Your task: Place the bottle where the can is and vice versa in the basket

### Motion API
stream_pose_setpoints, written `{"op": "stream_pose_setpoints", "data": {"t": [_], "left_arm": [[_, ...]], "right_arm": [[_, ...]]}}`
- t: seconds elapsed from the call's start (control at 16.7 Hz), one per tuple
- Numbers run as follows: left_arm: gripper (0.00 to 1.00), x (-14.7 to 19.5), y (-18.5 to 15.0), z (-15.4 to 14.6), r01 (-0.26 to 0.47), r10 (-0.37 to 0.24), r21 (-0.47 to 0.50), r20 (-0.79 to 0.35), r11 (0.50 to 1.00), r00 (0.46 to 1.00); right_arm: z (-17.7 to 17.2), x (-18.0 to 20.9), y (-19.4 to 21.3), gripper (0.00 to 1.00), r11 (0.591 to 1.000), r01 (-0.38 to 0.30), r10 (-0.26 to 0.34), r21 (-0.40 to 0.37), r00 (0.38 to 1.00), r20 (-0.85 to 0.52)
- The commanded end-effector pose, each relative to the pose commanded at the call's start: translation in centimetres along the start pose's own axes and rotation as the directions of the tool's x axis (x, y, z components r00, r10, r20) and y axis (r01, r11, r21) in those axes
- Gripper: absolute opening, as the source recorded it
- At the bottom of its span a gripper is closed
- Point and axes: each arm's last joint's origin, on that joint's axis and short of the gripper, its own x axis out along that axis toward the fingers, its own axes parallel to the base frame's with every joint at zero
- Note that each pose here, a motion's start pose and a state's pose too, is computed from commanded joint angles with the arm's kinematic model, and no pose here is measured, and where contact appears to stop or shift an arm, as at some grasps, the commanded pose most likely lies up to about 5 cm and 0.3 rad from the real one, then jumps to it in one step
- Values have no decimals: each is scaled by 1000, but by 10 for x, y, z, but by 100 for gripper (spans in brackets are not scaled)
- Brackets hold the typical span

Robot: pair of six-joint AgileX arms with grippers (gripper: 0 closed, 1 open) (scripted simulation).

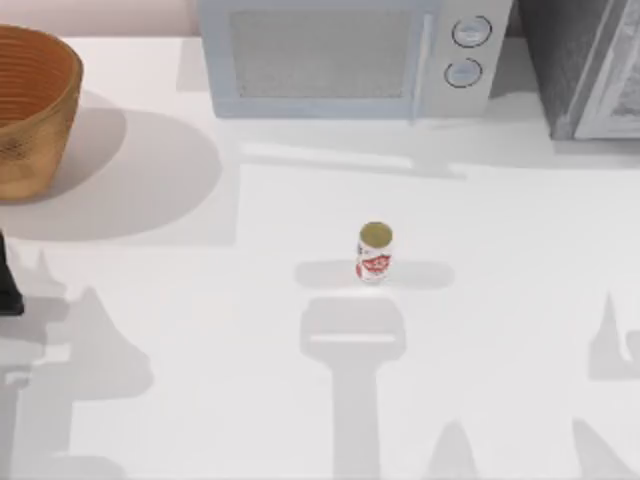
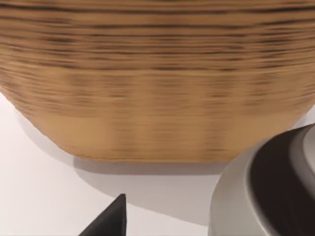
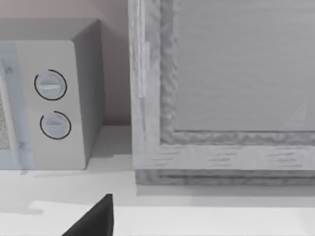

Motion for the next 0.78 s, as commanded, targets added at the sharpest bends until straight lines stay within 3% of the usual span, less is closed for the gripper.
{"op": "stream_pose_setpoints", "data": {"t": [0.6,0.78], "left_arm": [[2,0,0,0,0,0,0,0,1000,1000],[0,0,0,0,0,0,0,0,1000,1000]], "right_arm": [[0,0,0,100,1000,0,0,0,1000,0],[0,0,0,100,1000,0,0,0,1000,0]]}}
